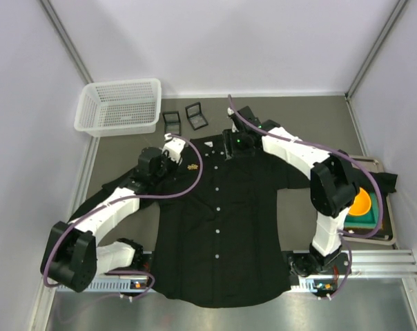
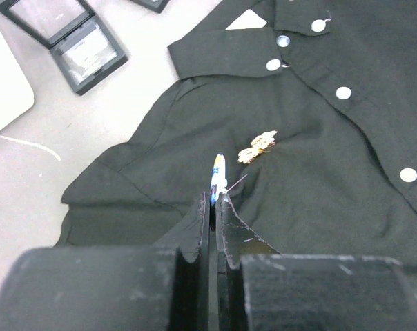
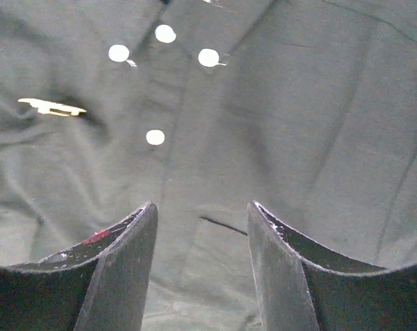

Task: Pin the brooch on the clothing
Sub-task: Pin the brooch to the clothes.

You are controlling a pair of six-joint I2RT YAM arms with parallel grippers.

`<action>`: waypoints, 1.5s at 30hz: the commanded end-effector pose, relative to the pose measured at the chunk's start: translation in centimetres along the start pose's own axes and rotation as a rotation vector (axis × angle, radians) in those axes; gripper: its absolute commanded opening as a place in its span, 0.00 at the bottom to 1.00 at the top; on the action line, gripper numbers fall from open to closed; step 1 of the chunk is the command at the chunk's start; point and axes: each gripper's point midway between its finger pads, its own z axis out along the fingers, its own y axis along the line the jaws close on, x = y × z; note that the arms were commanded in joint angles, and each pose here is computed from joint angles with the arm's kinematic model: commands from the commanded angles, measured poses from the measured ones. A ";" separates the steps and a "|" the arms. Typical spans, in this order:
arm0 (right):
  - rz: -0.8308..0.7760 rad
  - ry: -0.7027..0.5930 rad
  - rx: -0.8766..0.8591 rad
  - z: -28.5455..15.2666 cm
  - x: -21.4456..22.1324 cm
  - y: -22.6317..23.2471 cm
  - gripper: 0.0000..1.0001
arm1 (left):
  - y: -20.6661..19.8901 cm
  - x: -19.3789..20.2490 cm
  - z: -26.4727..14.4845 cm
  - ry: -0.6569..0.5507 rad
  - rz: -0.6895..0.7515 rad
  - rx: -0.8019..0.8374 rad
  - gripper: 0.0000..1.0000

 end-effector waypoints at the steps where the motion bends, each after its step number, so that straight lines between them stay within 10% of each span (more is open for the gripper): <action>1: -0.029 0.008 0.102 -0.4 0.6 -3.2 0.54 | -1.5 -3.9 0.7 -0.106 0.049 0.023 0.00; 26: 0.071 0.098 0.250 6.0 1.1 -9.7 0.42 | -13.5 -6.6 7.5 -0.202 0.055 0.066 0.00; 34: 0.121 0.158 0.165 7.3 2.2 -9.5 0.00 | -15.4 -5.1 8.7 -0.192 0.015 0.051 0.00; 45: 0.080 0.040 0.046 3.2 -1.8 -8.1 0.09 | -15.0 -4.4 9.9 -0.194 0.014 -0.011 0.00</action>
